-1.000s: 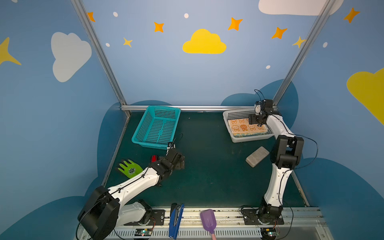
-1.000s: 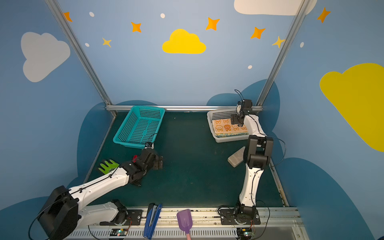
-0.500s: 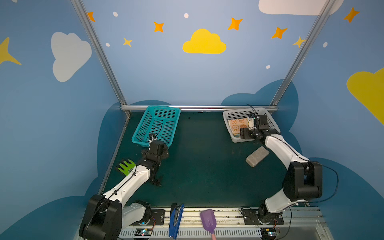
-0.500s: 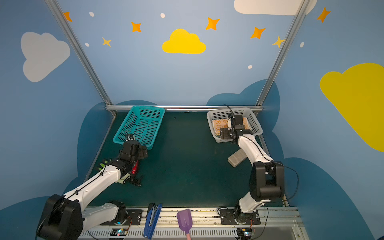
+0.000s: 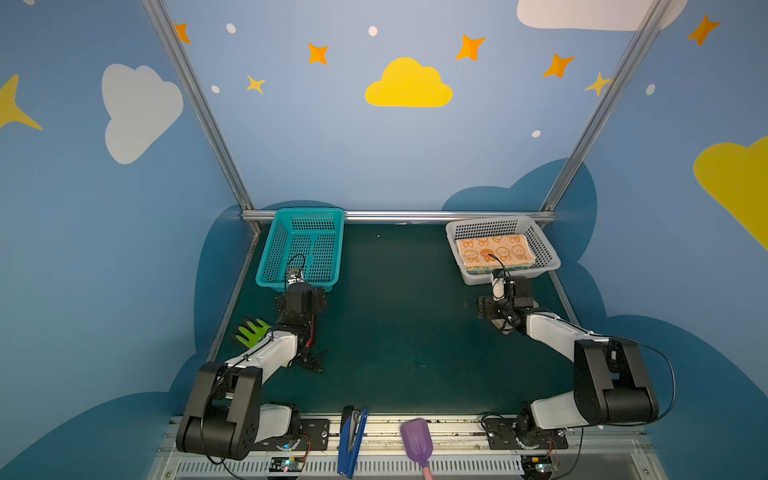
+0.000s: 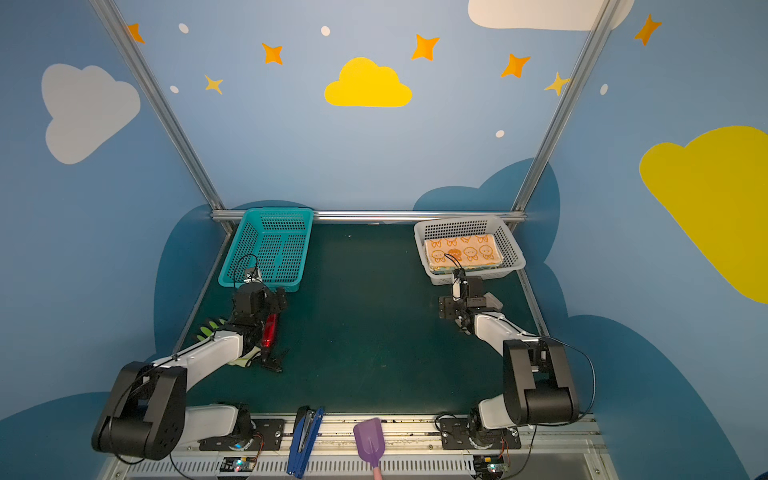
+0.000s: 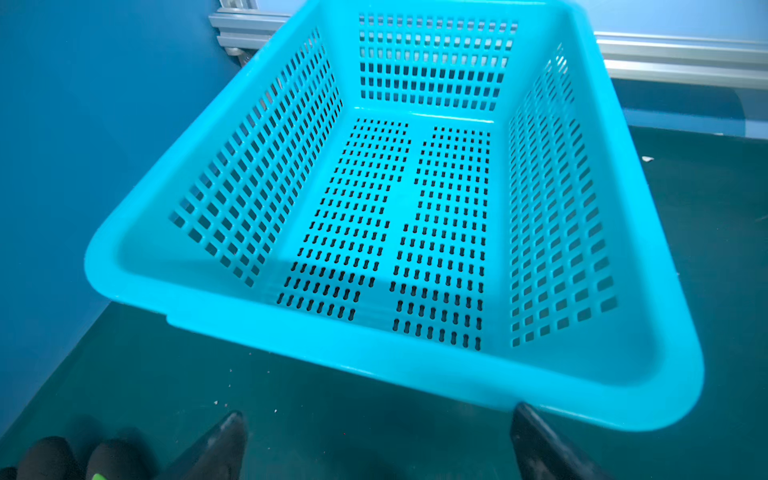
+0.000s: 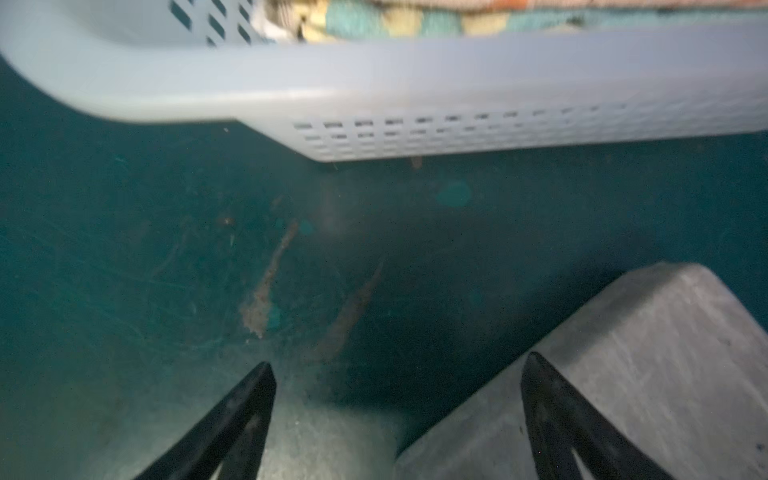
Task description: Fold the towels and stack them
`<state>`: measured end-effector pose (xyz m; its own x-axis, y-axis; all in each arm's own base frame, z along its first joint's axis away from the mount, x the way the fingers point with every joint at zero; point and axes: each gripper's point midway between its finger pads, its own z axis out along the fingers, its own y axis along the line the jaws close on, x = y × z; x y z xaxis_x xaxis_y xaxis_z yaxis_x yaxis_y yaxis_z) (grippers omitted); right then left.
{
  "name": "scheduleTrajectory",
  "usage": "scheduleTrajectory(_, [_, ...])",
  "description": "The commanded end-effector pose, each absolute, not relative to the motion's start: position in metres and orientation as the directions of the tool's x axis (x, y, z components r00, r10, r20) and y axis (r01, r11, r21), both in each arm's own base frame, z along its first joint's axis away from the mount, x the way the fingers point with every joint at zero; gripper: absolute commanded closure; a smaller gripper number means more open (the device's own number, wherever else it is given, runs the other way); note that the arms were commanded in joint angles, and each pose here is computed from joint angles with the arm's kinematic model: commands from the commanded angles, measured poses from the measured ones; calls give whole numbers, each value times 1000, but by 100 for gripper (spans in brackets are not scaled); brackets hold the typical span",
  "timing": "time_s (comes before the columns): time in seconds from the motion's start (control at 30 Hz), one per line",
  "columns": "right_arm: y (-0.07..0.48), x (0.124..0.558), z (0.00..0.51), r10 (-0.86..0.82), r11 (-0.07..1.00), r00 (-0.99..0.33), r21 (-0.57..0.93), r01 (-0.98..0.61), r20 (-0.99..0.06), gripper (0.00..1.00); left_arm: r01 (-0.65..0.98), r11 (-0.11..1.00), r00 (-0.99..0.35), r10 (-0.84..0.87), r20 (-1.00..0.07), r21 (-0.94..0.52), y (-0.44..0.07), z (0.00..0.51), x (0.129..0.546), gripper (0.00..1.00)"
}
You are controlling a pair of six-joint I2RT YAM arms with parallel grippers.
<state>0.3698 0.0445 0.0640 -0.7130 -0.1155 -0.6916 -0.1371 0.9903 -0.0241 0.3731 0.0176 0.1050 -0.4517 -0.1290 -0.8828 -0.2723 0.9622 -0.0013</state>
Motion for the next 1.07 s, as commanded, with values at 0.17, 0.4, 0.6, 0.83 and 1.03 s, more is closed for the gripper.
scheduleTrajectory(0.17, [38,388,96,-54,995,-565,4,-101,-823,12,-234,971,-384,-135,-914,-45,24,90,389,0])
scheduleTrajectory(0.4, [37,389,86,-93,990,-459,-33,-137,-883,8,-196,978,-388,-148,-910,-76,20,82,391,0])
scheduleTrajectory(0.6, [20,392,83,10,999,-565,30,-26,-825,8,-228,969,-399,-181,-899,-94,30,80,391,0])
scheduleTrajectory(0.83, [21,392,83,9,999,-567,30,-28,-824,8,-227,969,-396,-182,-900,-96,29,81,391,0])
scheduleTrajectory(1.03, [21,392,84,10,999,-565,31,-28,-825,8,-228,969,-396,-182,-900,-96,29,81,391,0])
